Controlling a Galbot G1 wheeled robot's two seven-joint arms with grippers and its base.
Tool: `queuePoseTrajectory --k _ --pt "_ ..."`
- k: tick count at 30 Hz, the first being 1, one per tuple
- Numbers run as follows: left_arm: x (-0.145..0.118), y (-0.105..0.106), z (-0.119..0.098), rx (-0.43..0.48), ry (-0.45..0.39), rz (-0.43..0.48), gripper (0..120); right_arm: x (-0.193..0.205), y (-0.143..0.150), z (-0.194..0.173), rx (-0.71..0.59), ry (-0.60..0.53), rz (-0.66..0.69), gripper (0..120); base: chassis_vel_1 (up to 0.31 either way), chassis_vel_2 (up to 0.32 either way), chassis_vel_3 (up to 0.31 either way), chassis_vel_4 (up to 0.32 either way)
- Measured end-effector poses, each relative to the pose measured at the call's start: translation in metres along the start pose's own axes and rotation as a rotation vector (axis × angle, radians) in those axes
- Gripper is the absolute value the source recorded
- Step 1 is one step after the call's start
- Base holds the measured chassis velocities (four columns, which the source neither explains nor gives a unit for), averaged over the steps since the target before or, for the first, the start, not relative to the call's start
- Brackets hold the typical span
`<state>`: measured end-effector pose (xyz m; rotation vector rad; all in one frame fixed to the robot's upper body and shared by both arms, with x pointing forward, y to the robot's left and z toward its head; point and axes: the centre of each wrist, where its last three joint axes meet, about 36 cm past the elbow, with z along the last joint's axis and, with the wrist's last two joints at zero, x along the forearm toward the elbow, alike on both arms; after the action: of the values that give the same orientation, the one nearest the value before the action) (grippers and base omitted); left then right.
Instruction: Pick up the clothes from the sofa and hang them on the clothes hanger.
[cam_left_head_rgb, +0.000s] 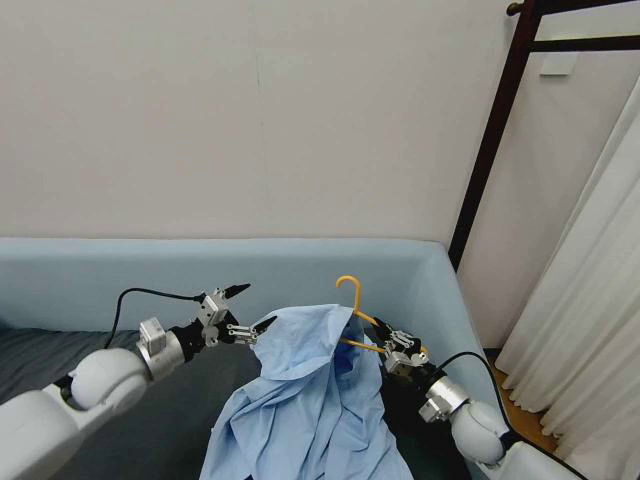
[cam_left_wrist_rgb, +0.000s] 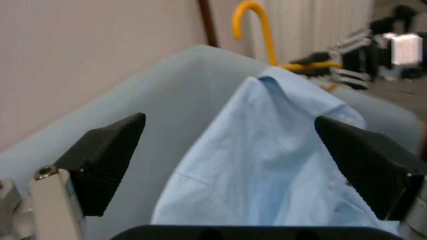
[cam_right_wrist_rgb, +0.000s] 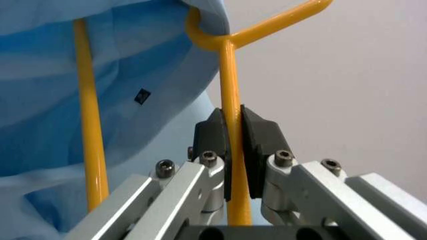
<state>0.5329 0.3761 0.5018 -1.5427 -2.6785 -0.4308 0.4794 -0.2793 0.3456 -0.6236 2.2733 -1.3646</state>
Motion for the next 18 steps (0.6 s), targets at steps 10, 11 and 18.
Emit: queuePoseTrajectory --k 10,11,18 --pt "-0.096 0.076 -0.012 0.001 0.024 0.247 100 0.019 -0.015 -0.002 0.026 -0.018 -0.002 5 0.000 0.000 0.000 0.000" --pt "-0.109 0.079 -0.011 0.002 0.047 0.282 100 0.022 -0.017 -0.001 0.030 -0.017 -0.002 5 0.000 0.000 0.000 0.000" --pt "-0.145 0.086 -0.005 -0.071 0.158 0.404 100 0.025 -0.031 -0.001 0.114 -0.086 -0.008 5 0.000 0.000 0.000 0.000"
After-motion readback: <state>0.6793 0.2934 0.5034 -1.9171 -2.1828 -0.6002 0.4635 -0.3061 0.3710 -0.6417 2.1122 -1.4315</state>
